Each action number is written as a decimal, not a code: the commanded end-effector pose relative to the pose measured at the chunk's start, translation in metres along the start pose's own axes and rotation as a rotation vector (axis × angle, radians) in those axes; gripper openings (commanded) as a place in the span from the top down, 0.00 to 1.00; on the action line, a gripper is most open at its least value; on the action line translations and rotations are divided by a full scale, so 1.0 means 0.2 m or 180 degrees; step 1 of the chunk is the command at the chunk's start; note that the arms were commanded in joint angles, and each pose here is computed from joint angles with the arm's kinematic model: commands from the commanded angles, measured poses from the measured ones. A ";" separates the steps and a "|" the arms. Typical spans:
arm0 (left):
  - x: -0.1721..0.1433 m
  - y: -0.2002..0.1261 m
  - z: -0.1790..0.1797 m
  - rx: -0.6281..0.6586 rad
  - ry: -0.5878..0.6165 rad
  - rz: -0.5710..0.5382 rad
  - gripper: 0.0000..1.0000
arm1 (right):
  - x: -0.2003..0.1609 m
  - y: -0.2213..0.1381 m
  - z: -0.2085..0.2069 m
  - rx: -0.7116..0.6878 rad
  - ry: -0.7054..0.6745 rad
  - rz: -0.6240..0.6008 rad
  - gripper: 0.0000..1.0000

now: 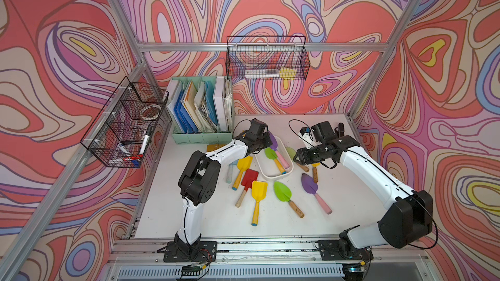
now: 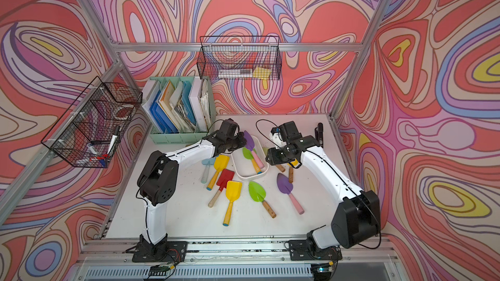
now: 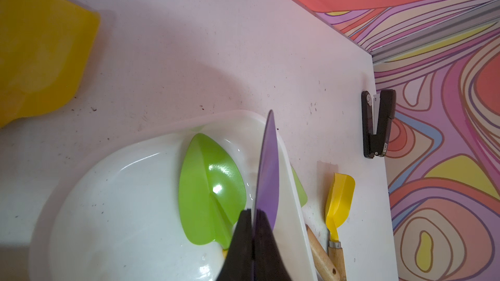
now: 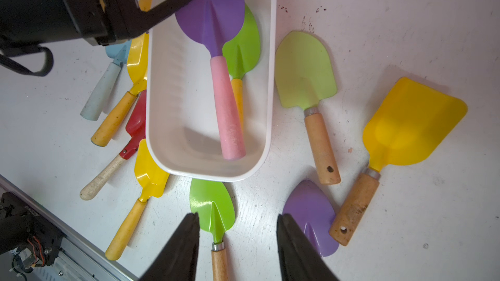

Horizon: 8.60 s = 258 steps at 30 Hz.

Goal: Put the shovel into the storage box
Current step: Place the shovel in the storage box, then pick up the shovel from the center of the board, then place the shovel in the storage box.

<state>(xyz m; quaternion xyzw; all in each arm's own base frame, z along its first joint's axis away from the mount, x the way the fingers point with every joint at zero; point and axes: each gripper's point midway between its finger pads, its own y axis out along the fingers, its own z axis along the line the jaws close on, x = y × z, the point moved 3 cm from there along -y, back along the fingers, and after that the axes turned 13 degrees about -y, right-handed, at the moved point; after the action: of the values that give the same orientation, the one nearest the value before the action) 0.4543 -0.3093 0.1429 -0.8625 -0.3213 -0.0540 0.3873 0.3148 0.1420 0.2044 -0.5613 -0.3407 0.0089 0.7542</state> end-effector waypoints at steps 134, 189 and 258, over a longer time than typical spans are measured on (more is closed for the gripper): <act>-0.17 -0.42 -0.35 -0.0614 0.0853 0.0545 0.19 | -0.44 0.38 -0.55 -0.1156 0.1578 0.0783 1.00; -0.20 -0.18 -0.28 -0.0183 0.0846 0.0472 0.72 | 0.05 0.17 0.02 -0.0259 0.0415 0.0266 1.00; -0.07 -0.08 0.02 0.0693 0.0677 0.0147 1.00 | 0.10 0.15 0.13 -0.0266 0.0269 0.0241 0.56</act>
<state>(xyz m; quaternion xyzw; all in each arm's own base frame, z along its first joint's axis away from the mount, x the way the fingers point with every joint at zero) 0.4250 -0.3087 0.1524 -0.8213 -0.2520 -0.1021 0.5016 0.3292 0.1821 0.1891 -0.6057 -0.2758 0.0015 0.7464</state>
